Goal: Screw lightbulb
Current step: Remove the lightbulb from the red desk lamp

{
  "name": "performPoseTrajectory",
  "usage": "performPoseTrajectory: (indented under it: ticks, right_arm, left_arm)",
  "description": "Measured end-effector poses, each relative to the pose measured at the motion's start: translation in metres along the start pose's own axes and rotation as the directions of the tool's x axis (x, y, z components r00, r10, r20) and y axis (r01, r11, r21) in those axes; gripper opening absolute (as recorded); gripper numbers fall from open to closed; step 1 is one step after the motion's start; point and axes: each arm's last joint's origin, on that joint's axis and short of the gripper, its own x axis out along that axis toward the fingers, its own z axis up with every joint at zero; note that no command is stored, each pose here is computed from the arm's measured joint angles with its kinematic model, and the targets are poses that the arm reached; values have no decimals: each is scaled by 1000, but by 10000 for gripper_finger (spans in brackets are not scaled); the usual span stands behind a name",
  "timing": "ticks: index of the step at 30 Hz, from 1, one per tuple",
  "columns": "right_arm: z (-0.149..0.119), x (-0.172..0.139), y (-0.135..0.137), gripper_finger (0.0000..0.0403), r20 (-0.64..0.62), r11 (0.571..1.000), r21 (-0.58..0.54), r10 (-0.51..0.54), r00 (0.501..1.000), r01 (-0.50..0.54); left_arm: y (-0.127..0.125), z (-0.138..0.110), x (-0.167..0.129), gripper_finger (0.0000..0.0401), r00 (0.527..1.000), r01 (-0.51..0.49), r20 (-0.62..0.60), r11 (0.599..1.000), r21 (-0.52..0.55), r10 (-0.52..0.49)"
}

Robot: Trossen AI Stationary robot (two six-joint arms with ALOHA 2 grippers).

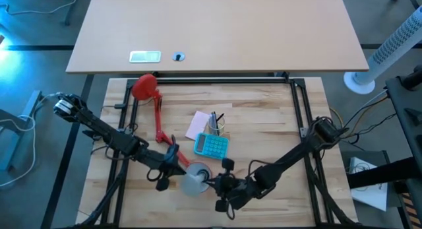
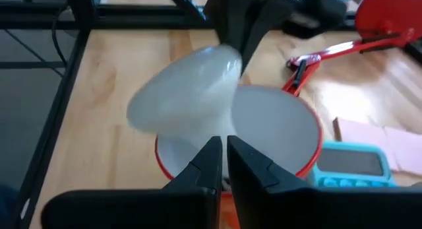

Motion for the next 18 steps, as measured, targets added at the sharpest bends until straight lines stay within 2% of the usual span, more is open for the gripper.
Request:
performPoseTrajectory:
  ticks: [12,18]
  right_arm:
    - [-10,8,5,18,-33,1000,20,16,999,-16]
    - [-8,9,3,18,-59,1000,9,29,998,-29]
  left_arm:
    - [2,0,0,0,1000,-15,-1,1000,0,15]
    - [6,1,-13,0,997,-83,0,997,-1,83]
